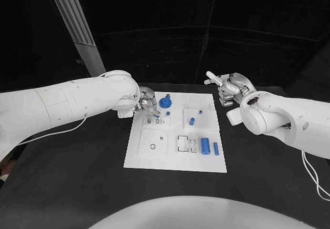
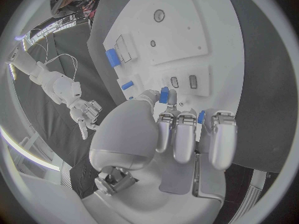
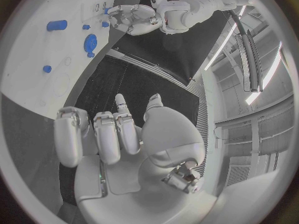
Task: Assemble the parts on the task board
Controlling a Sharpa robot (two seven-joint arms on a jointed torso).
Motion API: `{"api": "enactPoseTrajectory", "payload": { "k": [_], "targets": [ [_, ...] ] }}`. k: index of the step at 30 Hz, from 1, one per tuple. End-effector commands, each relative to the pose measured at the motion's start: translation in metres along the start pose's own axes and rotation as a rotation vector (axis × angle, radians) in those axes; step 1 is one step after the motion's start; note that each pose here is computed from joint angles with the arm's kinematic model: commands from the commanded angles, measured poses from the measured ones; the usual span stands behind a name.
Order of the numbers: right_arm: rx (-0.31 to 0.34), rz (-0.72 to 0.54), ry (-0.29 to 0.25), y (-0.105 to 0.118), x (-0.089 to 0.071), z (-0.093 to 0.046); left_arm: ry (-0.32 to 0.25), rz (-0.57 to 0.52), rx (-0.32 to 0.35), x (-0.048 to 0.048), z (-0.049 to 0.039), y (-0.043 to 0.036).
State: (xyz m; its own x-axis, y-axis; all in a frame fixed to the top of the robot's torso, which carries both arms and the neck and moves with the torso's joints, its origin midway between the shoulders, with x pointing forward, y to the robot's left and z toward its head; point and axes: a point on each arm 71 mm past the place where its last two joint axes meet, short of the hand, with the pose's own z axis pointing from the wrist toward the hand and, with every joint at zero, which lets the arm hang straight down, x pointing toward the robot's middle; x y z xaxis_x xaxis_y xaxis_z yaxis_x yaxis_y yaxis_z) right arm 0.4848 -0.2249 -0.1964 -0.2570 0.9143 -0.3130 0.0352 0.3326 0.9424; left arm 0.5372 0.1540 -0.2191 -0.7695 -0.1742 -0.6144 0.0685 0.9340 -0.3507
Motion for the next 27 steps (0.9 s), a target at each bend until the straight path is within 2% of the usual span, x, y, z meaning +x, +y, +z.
{"api": "enactPoseTrajectory", "payload": {
  "k": [1, 13, 27],
  "targets": [
    [-0.006, -0.003, 0.001, 0.001, 0.000, 0.000, 0.026, -0.062, 0.013, -0.0024, -0.0039, -0.0006],
    [-0.003, -0.004, 0.001, 0.001, 0.000, 0.001, 0.095, -0.067, -0.074, -0.0024, -0.0092, 0.0091],
    [0.000, -0.004, 0.002, 0.000, 0.001, 0.001, 0.119, -0.051, -0.114, 0.0002, -0.0078, 0.0070]
  ]
}}
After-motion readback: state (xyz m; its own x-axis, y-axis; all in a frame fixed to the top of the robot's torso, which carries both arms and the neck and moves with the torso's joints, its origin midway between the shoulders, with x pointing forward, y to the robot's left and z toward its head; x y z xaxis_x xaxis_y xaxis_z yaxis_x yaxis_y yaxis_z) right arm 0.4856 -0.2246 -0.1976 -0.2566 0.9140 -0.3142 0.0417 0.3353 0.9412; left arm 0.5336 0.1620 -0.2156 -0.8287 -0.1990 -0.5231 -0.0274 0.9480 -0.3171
